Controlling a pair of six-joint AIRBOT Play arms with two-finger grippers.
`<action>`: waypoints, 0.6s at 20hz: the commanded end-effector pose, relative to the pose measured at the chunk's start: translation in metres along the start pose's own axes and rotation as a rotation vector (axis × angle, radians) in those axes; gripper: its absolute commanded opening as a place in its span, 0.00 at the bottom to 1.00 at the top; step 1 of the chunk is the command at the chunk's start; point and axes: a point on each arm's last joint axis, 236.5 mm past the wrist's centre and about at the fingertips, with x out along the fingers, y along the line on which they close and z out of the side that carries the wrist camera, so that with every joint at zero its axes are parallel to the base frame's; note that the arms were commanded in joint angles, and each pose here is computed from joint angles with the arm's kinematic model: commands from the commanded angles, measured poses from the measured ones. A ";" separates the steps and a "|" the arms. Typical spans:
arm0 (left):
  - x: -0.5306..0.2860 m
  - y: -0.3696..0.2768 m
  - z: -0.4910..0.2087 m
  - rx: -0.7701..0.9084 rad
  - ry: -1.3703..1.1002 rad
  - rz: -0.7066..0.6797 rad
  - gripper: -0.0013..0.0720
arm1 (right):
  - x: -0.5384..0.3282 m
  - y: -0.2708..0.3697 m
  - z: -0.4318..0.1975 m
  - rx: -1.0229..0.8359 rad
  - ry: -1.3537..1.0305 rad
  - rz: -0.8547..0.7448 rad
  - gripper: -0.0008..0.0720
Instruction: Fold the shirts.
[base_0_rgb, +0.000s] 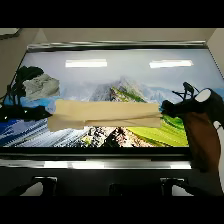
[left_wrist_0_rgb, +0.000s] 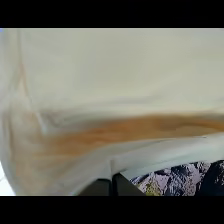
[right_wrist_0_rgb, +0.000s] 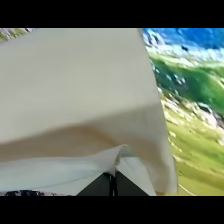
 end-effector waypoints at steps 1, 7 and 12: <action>0.038 -0.003 0.052 0.009 0.016 -0.012 0.06 | 0.037 0.020 0.033 -0.010 -0.069 0.006 0.06; 0.079 0.024 0.083 -0.070 0.093 -0.019 0.06 | 0.056 -0.006 0.053 0.045 -0.111 -0.074 0.06; 0.107 0.040 0.052 -0.166 0.237 -0.013 0.46 | 0.071 -0.017 0.029 0.062 -0.003 -0.105 0.10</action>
